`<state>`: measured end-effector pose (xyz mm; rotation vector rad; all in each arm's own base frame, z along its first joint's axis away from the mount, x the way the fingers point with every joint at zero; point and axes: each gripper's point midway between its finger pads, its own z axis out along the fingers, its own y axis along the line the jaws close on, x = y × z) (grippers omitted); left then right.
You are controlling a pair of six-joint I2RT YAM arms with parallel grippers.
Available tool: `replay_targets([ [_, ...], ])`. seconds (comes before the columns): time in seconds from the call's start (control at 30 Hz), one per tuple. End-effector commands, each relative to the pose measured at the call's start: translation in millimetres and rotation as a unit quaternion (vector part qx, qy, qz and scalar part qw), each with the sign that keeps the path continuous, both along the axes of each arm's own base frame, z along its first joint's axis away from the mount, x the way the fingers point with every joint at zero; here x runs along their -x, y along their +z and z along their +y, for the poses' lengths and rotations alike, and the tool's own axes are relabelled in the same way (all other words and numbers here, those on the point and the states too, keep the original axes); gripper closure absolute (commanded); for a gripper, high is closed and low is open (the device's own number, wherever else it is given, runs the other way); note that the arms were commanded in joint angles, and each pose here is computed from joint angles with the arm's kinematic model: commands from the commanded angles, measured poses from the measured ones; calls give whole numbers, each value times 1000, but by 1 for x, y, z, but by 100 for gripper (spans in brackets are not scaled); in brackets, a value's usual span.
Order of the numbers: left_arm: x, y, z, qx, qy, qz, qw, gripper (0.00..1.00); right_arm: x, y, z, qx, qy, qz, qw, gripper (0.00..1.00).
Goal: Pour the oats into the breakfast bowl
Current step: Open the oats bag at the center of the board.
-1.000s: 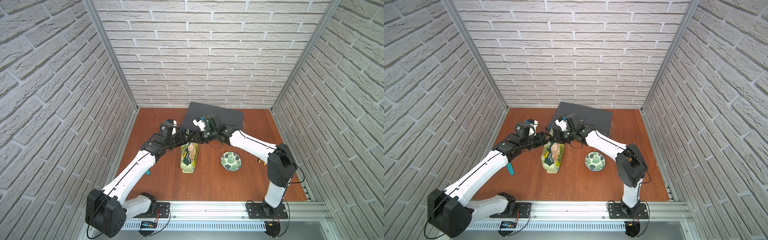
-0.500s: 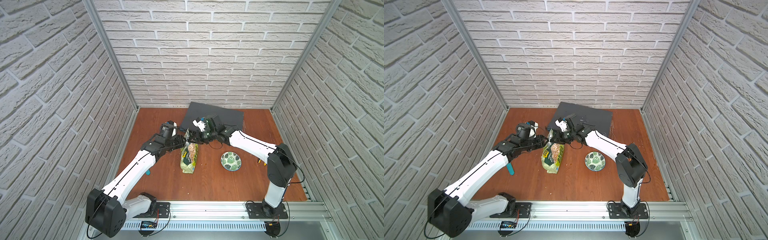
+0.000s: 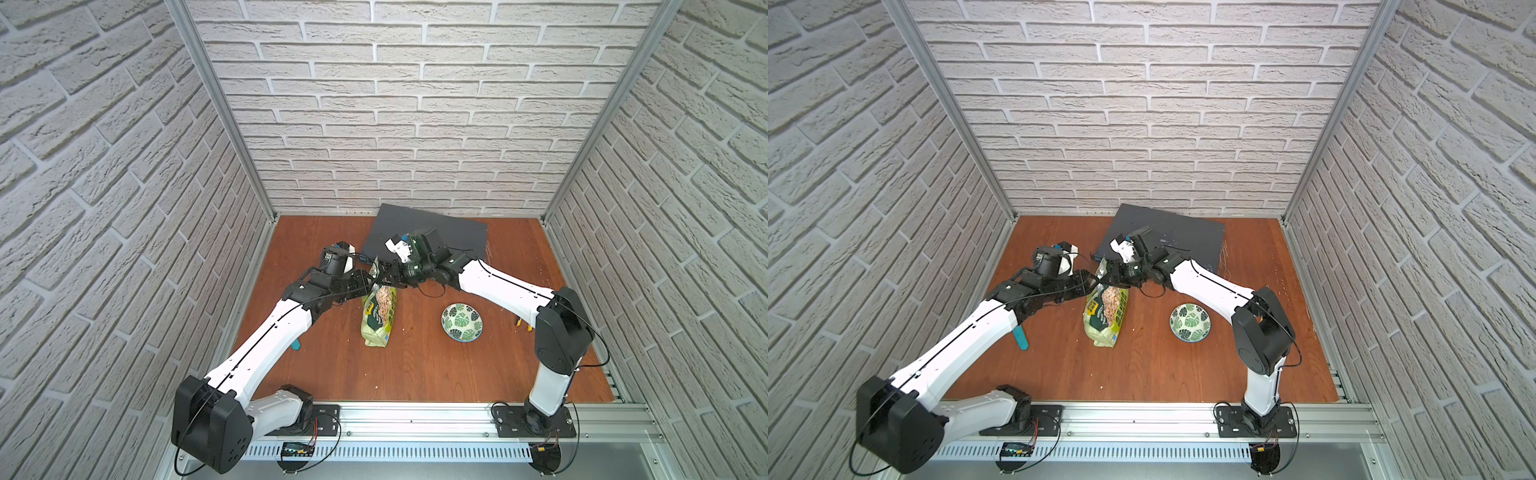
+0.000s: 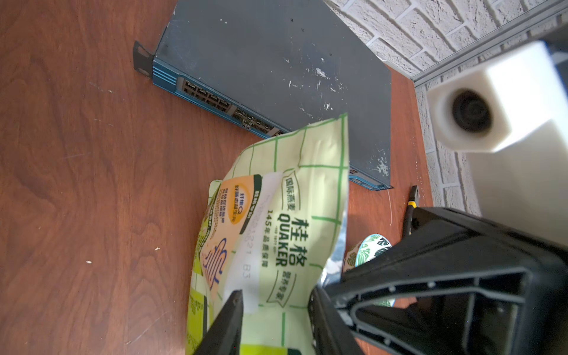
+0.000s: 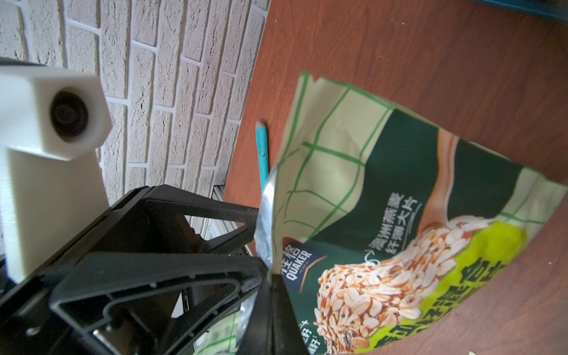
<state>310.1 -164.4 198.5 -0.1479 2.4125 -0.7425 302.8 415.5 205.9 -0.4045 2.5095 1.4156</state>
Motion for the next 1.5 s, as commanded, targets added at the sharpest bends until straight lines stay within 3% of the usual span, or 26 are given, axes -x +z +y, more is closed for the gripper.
replay_targets([
  [0.0,1,13,-15,33,-25,-9,999,60,4,20,11,-21,14,-27,999,97],
  [0.23,12,11,-26,52,-43,5,998,69,3,23,12,-24,13,-30,999,97],
  [0.43,7,11,-31,56,-46,1,997,100,4,22,12,-24,15,-28,999,97],
  [0.77,1,34,0,-3,12,-49,999,100,-2,18,-12,45,-13,-68,997,97],
  [0.93,-2,53,4,-1,21,-88,996,100,-2,21,-17,59,-19,-83,995,97],
  [1.27,-2,52,20,-50,41,-83,994,100,-3,18,-22,100,-24,-104,989,97],
  [1.47,-4,45,17,-60,29,-79,995,100,-1,19,-14,85,-13,-98,991,97],
])
